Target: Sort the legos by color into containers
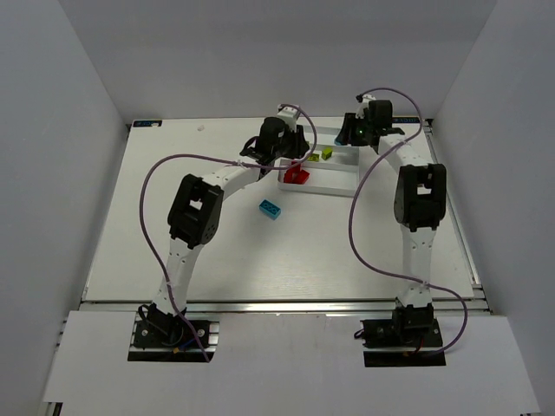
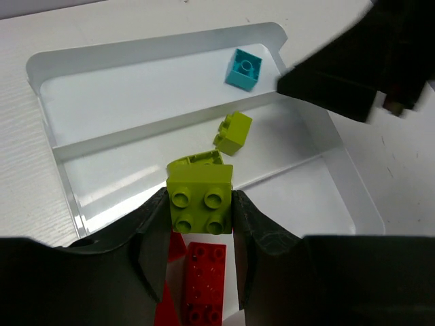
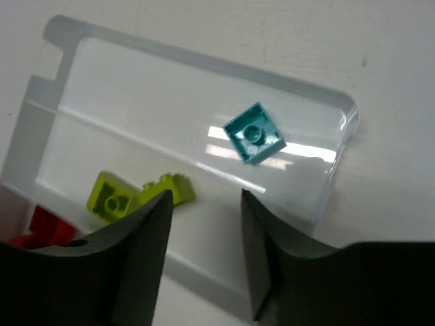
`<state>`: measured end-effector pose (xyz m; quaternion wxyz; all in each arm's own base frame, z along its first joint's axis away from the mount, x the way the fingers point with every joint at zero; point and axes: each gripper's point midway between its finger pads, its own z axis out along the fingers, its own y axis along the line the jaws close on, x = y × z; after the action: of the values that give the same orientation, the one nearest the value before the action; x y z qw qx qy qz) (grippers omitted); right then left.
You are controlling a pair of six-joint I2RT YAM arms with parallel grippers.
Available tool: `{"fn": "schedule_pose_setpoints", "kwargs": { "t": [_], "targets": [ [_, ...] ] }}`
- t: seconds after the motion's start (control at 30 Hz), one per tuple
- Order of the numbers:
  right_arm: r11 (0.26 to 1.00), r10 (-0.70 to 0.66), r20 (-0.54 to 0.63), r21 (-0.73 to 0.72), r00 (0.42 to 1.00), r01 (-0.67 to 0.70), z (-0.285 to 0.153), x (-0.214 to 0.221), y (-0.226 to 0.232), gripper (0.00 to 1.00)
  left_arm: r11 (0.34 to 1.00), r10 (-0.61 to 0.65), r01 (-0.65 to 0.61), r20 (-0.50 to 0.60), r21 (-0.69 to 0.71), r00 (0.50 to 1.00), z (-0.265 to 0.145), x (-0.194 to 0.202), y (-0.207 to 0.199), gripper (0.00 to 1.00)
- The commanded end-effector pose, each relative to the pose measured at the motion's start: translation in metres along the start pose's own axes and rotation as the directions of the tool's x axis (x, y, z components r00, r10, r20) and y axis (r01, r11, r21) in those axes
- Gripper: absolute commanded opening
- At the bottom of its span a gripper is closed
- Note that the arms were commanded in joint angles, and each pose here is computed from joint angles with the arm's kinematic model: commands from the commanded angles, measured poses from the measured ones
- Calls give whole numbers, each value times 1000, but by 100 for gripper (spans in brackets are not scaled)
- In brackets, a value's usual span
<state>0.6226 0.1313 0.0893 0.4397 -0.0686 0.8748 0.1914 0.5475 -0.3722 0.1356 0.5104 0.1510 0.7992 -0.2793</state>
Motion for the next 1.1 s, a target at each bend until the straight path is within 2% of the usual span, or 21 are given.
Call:
{"fn": "schedule_pose_setpoints", "kwargs": {
  "t": [0.0,0.03,0.07,0.1,0.17,0.2,0.27,0.3,0.33,0.37,0.43,0.47,0.5,0.53,0.73,0.87,0.93,0.97,1.0,1.03,1.07],
  "targets": [
    [997,-16,175,-77,985,30,-82,-74,34,48,999,30,-28,99,-20,995,3,-38,0,0],
    [995,-4,186,-96,983,22,-98,-72,32,41,999,41,-38,105,-27,994,5,-39,1,0],
    [979,-30,249,-187,968,78,-143,-91,60,12,998,45,-41,105,-43,993,7,-38,5,0],
    [974,2,226,-219,974,49,-151,-63,60,0,998,50,-45,110,-52,993,12,-39,7,0],
    [956,2,290,-282,957,83,-206,-68,79,0,996,58,-51,111,-66,992,18,-37,12,0],
    [947,13,244,-315,970,67,-211,-39,85,0,996,59,-51,124,-68,991,20,-43,11,0],
    [935,-15,282,-335,959,113,-250,-38,93,0,995,59,-52,96,-81,994,27,-31,17,0],
    [932,-27,292,-339,956,129,-260,-34,95,2,995,59,-51,94,-88,994,29,-30,18,0],
    [928,-30,273,-350,961,128,-264,-19,96,23,994,56,-48,82,-96,995,30,-25,21,1],
    [924,-50,299,-348,953,158,-278,-21,99,31,994,53,-45,80,-101,995,30,-23,22,4],
    [915,-68,292,-363,954,176,-290,-13,106,53,994,36,-29,66,-105,997,31,-16,24,20],
    [912,-67,289,-371,955,177,-293,-11,106,55,994,31,-24,62,-105,998,31,-15,24,29],
    [908,-72,290,-378,954,183,-295,-10,107,56,994,23,-17,49,-108,999,31,-11,25,46],
    [904,-75,283,-385,956,185,-295,-4,108,58,994,19,-14,43,-106,999,30,-9,24,50],
    [870,-150,222,-433,963,236,-284,26,110,58,994,26,-19,66,-107,997,14,-32,17,72],
    [851,-203,150,-462,968,250,-272,50,112,60,995,47,-35,120,-93,992,-11,-70,3,75],
    [823,-274,124,-483,954,299,-265,64,123,57,996,49,-36,155,-83,987,-35,-97,-8,72],
    [818,-296,112,-483,949,312,-262,69,125,55,995,45,-33,137,-90,990,-44,-91,-7,63],
    [794,-326,89,-514,941,324,-259,78,140,52,994,28,-16,107,-106,994,-56,-86,-1,50],
    [764,-381,74,-536,922,359,-251,90,150,45,991,24,-1,167,-135,986,-88,-115,-7,30],
    [733,-417,61,-567,907,376,-247,102,167,40,983,-5,26,116,-181,993,-101,-88,10,0]
  ]
}}
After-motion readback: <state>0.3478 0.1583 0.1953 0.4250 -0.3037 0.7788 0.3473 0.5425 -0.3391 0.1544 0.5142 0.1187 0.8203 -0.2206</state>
